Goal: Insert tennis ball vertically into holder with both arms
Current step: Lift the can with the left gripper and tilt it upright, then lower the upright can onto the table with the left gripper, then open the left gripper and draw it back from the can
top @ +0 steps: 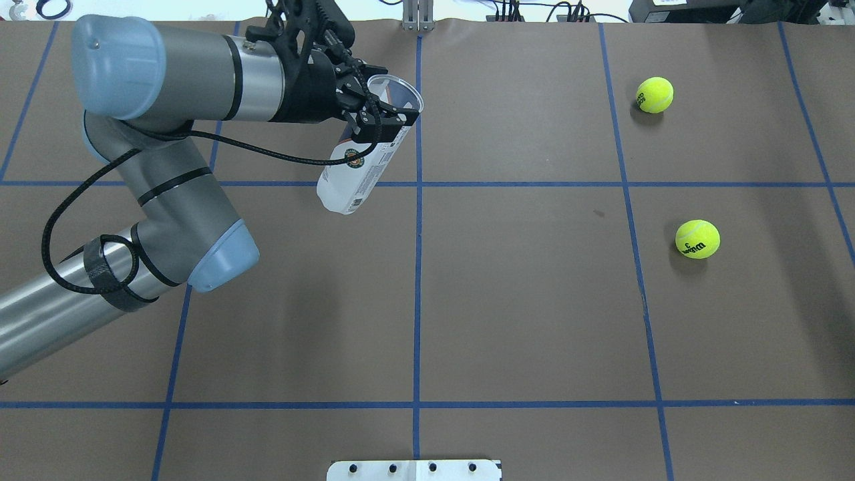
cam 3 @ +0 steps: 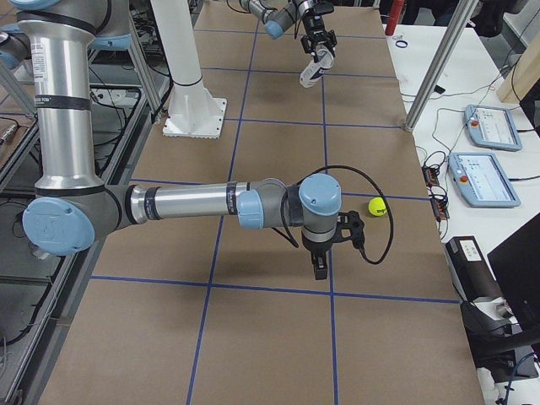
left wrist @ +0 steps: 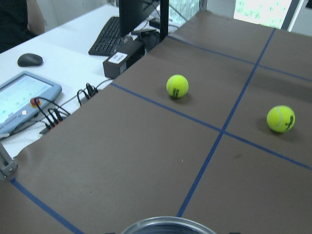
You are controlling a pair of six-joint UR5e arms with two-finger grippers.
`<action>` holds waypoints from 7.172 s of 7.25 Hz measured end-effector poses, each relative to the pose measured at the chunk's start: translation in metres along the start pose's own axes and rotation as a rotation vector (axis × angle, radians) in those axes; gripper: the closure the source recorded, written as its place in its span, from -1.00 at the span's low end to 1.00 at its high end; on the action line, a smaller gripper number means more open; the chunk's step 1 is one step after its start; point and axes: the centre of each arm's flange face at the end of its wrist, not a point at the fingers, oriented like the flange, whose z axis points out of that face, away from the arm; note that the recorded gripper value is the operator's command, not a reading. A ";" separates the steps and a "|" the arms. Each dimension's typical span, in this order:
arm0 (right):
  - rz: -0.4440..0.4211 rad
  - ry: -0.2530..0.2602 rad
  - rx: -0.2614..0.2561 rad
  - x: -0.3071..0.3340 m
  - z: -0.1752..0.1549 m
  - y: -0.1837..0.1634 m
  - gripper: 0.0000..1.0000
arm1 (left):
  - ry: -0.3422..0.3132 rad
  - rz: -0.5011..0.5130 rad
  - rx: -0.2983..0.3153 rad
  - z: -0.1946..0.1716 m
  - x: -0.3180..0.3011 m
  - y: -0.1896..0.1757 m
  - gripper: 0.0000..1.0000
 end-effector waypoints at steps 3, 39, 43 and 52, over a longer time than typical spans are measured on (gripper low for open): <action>0.000 0.000 0.000 0.000 0.000 0.000 -0.98 | 0.045 0.003 0.268 -0.008 -0.012 0.042 -0.29; -0.001 0.004 0.001 0.001 0.000 -0.001 -0.98 | 0.055 -0.048 0.485 0.035 0.031 0.196 -0.95; -0.001 0.006 0.000 0.001 0.001 -0.001 -0.98 | 0.056 -0.048 0.487 0.036 0.032 0.194 -0.97; -0.008 0.009 0.008 -0.002 -0.003 -0.004 -0.98 | 0.049 -0.006 0.405 -0.054 0.007 0.171 -0.97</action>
